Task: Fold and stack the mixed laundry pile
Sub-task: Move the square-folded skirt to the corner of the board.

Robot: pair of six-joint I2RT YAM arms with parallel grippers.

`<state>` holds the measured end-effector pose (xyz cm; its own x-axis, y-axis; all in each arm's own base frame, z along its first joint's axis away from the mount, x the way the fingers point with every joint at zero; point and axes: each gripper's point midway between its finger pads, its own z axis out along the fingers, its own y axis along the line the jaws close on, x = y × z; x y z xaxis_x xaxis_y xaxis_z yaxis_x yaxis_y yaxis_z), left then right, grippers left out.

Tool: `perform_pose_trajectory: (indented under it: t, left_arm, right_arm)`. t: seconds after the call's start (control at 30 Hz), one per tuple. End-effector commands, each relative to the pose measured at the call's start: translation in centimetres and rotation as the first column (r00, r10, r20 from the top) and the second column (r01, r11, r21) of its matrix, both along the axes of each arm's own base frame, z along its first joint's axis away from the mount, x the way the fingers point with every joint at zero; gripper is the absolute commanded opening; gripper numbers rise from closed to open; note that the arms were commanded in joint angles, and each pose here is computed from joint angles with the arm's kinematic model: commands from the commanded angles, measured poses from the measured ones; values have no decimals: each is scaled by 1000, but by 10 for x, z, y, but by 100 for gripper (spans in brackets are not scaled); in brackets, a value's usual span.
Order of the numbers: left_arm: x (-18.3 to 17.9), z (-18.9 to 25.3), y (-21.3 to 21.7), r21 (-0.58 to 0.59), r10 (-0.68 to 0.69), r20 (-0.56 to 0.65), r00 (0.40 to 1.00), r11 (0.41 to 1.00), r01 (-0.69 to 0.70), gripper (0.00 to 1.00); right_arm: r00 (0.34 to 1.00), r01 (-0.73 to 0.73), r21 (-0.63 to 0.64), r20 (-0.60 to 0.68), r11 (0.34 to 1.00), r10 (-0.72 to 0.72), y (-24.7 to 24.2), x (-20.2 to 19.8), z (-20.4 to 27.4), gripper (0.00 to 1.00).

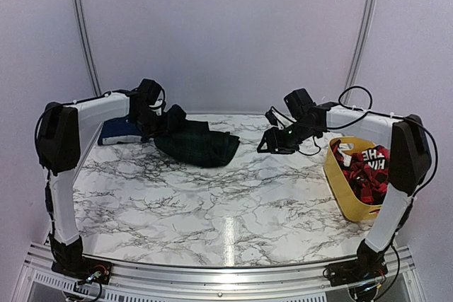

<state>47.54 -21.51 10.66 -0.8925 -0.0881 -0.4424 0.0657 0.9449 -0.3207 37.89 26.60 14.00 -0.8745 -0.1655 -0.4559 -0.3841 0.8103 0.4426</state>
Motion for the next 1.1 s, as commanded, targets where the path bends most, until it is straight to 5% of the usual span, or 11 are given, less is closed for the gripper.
perform_pose_trajectory:
  t: [0.0,0.33,1.07]
  left_arm:
    - [26,32,29,177,-69,50,996,983,59,0]
    - [82,99,67,278,-48,209,977,961,-12,0]
    - [85,189,121,278,-71,405,912,959,-49,0]
  right_arm:
    - [998,-13,-43,-55,999,10,-12,-21,-19,58]
    - [996,-27,-38,-85,999,24,-13,-31,-31,58]
    - [990,-63,-22,-127,998,60,-9,-39,-40,57]
